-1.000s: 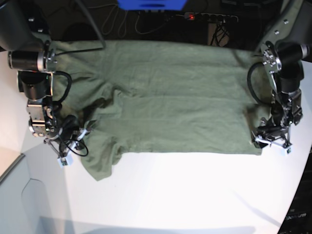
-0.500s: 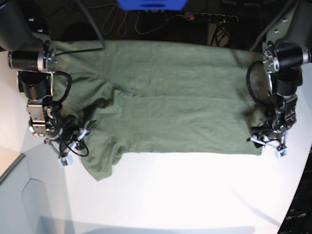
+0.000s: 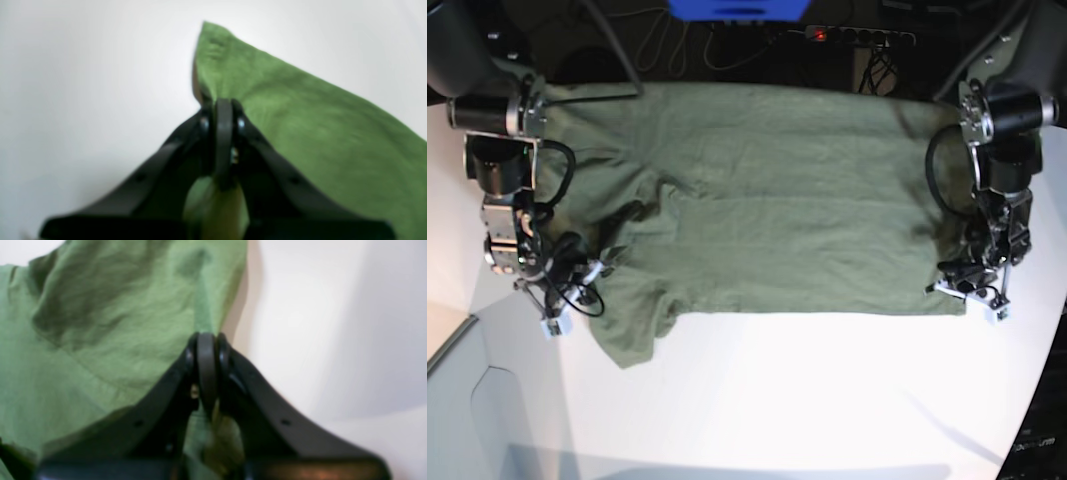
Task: Layout the t-shirt on the table in an organized manner, then fold the t-shirt properly
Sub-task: 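Grasp the shirt's side corners with both grippers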
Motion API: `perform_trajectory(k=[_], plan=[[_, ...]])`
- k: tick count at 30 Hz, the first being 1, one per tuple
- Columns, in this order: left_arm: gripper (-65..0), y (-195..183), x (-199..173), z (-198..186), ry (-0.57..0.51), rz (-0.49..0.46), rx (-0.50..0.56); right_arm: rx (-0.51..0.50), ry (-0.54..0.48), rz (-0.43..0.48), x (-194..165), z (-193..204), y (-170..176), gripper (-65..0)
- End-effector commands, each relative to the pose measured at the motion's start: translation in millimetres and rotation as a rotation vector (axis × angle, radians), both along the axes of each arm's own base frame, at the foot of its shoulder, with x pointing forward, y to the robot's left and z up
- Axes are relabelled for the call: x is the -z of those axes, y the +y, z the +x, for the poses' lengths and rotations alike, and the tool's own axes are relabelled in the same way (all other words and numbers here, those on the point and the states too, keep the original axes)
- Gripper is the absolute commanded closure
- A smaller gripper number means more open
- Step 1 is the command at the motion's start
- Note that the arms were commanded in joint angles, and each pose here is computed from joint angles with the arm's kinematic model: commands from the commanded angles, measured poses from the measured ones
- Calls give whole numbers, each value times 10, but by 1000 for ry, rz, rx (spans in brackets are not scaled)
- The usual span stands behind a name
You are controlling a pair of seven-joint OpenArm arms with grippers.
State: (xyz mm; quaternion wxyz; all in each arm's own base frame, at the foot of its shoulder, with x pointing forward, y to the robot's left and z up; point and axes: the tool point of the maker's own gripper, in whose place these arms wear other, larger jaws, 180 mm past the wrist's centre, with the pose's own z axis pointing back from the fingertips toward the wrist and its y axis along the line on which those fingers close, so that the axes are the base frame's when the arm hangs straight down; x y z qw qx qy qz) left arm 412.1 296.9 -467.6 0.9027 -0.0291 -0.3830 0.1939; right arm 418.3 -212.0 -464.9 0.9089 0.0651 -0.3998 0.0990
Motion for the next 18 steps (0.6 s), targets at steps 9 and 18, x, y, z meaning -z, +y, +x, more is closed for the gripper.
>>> perform_trajectory(k=[9,18], plan=[[0,-73,-538,-27,-142,-24,45,27,-227,-59,-543,-116,-139,0],[0,-85,-366,-355,-106,-18,62,-17,-236,-128,-543,-623,-130,0]])
